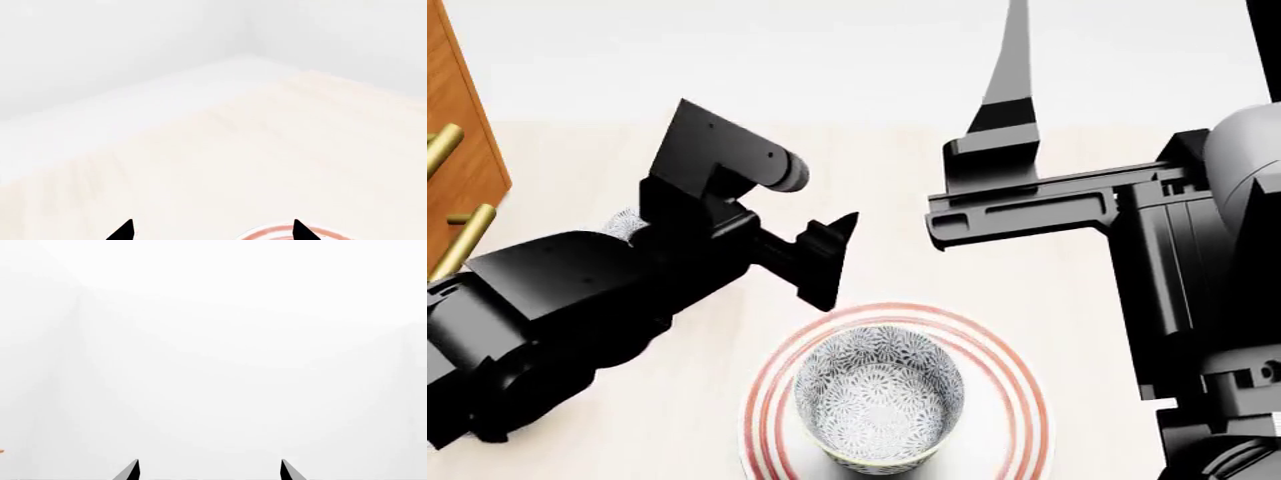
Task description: Put the bowl at the front on the plate.
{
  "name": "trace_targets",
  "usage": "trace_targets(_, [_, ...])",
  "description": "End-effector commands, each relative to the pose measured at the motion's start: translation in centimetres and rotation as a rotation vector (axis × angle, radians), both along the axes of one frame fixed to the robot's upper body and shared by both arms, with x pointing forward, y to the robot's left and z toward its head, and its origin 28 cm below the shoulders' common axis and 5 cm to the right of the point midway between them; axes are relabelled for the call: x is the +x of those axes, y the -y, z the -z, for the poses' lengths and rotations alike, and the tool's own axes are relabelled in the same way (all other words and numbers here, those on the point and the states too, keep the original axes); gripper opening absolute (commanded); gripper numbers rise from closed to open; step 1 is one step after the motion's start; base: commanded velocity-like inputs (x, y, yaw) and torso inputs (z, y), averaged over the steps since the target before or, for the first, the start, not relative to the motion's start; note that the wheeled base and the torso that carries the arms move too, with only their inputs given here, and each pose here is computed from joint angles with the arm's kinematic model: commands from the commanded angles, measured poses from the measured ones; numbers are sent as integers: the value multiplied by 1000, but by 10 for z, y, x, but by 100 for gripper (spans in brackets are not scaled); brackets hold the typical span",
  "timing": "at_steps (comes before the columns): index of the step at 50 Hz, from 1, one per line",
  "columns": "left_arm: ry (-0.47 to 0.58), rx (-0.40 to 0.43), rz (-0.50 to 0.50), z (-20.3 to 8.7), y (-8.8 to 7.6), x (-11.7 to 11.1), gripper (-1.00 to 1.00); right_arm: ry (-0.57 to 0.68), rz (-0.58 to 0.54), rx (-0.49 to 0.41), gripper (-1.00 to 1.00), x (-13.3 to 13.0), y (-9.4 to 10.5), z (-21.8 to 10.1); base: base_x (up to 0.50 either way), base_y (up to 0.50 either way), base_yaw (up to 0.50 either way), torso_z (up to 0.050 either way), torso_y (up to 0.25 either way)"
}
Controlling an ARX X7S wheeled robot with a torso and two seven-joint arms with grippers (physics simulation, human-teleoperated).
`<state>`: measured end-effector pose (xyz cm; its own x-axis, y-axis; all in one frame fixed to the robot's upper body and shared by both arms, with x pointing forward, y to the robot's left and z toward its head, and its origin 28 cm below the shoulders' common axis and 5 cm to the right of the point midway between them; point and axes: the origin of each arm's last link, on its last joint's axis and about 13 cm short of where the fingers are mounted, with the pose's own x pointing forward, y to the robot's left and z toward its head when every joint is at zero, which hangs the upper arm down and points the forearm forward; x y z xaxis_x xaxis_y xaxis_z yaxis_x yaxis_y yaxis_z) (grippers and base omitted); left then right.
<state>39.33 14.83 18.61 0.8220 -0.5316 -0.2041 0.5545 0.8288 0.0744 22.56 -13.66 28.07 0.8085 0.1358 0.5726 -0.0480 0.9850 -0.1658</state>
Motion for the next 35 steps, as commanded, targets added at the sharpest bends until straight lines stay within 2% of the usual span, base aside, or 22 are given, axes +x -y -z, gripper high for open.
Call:
trace_targets(1, [44, -63, -3, -6, -5, -12, 100, -3, -3, 0, 100, -2, -2, 4, 0, 0, 0, 0, 0])
trace_targets(21, [168, -132, -96, -9, -15, -28, 100, -3, -17, 5, 100, 0, -4, 7, 0, 0, 0, 0, 0])
trace_targets(35, [213, -168, -91, -9, -20, -43, 100, -15, -10, 1, 100, 2, -4, 10, 0, 0, 0, 0, 0])
